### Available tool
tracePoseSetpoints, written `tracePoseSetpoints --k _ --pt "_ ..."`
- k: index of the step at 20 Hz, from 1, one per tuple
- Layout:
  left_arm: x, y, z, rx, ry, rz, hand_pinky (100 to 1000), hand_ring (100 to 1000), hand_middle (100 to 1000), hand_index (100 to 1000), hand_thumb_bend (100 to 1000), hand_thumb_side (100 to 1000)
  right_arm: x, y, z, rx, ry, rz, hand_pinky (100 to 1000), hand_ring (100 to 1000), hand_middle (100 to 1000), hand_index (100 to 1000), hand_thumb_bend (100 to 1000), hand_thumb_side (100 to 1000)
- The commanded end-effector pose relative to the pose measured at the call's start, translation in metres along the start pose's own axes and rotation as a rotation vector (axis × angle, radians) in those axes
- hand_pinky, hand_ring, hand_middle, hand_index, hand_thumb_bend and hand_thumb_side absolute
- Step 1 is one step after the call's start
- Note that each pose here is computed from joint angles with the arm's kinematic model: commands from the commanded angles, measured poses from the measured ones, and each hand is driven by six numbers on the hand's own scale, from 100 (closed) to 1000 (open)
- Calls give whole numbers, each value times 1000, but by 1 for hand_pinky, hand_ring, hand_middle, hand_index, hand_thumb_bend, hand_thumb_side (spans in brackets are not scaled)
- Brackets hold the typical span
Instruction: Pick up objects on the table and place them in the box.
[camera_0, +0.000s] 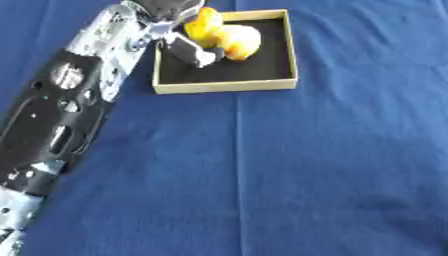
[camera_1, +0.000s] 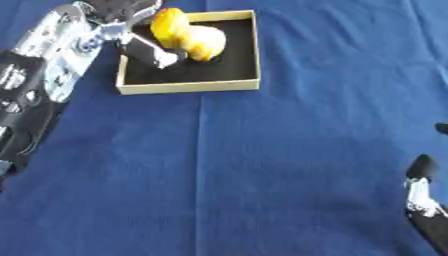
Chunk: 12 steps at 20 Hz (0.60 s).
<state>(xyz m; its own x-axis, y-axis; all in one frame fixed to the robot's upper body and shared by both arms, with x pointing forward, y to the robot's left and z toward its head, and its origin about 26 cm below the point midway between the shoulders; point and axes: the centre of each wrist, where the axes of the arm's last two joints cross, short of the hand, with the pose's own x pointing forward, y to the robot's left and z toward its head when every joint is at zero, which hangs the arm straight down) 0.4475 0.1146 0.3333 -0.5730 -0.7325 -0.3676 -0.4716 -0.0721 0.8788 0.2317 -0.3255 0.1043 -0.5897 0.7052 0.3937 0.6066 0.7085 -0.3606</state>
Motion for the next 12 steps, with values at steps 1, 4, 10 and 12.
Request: tracePoseSetpoints --k 1,4,10,12 --pt "-7 42 17 159 -2 31 861 926 857 946 107 197 0 -2 2 -7 1 -4 783 1000 694 905 100 561" --pt "-1 78 49 359 -32 180 873 849 798 877 100 228 -1 -3 2 -22 -10 -5 783 1000 695 904 100 543" --pt "16 112 135 682 -101 430 881 776 735 849 100 503 0 0 2 -66 -57 -12 781 982 698 898 100 481" --pt "8 100 151 770 -91 475 884 766 727 847 100 455 1 2 0 -82 -88 -14 782 970 701 895 100 459"
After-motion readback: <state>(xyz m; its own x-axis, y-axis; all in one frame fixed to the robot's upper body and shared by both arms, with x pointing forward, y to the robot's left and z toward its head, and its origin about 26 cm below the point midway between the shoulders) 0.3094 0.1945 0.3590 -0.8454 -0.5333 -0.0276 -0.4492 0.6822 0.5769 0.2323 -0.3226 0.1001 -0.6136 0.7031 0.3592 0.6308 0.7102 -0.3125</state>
